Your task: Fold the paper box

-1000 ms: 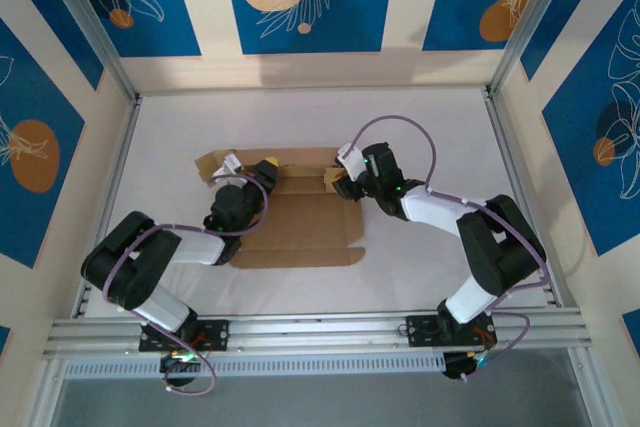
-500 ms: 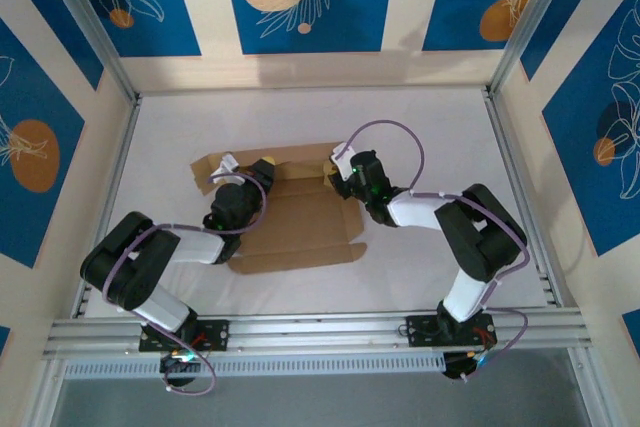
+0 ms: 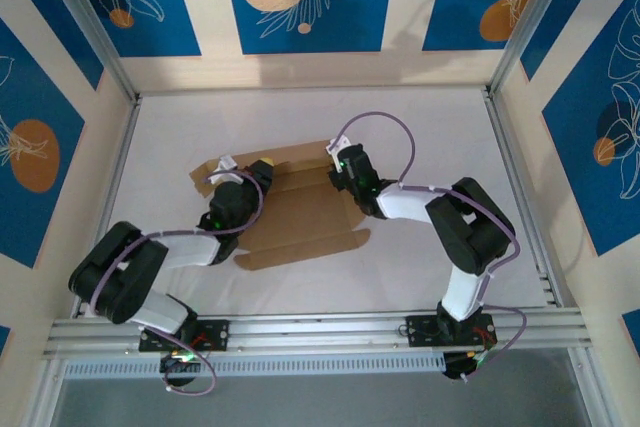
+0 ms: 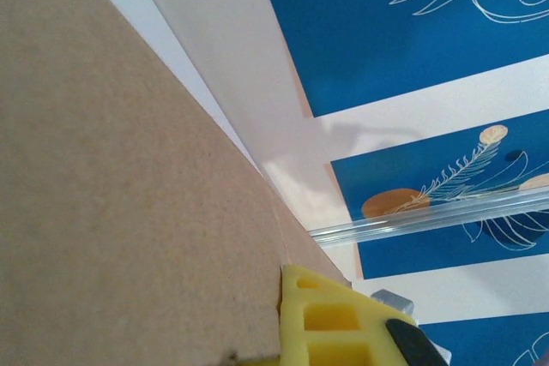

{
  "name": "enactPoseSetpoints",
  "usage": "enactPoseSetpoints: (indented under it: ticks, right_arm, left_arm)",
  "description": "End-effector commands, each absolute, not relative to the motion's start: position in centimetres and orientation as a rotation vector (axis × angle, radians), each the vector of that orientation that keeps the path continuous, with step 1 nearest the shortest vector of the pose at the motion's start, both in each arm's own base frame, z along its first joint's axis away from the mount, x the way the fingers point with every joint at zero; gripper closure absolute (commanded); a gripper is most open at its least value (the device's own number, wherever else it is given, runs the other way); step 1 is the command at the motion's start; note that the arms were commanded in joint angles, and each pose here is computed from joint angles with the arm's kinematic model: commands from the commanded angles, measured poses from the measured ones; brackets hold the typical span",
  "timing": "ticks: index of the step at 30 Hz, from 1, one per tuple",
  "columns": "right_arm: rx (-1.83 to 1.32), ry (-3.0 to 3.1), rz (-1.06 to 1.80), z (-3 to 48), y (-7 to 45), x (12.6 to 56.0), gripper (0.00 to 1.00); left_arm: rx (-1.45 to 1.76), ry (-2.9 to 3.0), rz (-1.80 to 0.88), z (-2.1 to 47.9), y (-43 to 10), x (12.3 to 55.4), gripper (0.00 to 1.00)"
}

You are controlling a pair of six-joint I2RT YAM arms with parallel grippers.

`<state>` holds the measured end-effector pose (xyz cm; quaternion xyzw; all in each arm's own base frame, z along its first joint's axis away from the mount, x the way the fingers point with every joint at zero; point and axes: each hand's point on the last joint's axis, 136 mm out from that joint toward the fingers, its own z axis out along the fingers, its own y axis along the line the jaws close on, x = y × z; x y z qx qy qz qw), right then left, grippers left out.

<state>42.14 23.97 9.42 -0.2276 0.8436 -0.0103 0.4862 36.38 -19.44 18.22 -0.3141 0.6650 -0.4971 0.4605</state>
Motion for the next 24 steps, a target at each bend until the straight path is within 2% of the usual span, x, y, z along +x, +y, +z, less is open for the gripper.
enactPoseSetpoints:
  ticks: [1, 11, 17, 18, 22, 24]
  right_arm:
    - [-0.496, 2.096, -0.169, 8.6, 22.8, 42.7, 0.81]
    - [-0.381, 2.087, -0.357, 9.0, 21.7, 43.1, 0.9]
    - [-0.427, 2.108, -0.204, 9.5, 22.9, 41.5, 0.93]
    - [-0.45, 2.112, -0.176, 9.5, 23.0, 41.0, 0.94]
    - [-0.555, 2.148, -0.017, 9.2, 23.1, 38.4, 0.97]
    - [-0.604, 2.167, 0.053, 9.4, 23.0, 37.2, 0.97]
  left_arm:
    - [-0.735, 1.682, -1.256, 19.5, -20.8, 35.5, 1.0]
    - [-0.873, 1.733, -1.237, 20.1, -20.5, 34.8, 1.0]
    - [-0.861, 1.716, -1.231, 21.3, -20.2, 34.6, 1.0]
    - [-0.853, 1.719, -1.215, 21.3, -20.0, 34.6, 0.94]
    - [-0.836, 1.748, -1.151, 21.1, -18.7, 34.2, 0.57]
    - [-0.797, 1.772, -1.131, 21.3, -18.5, 33.8, 0.45]
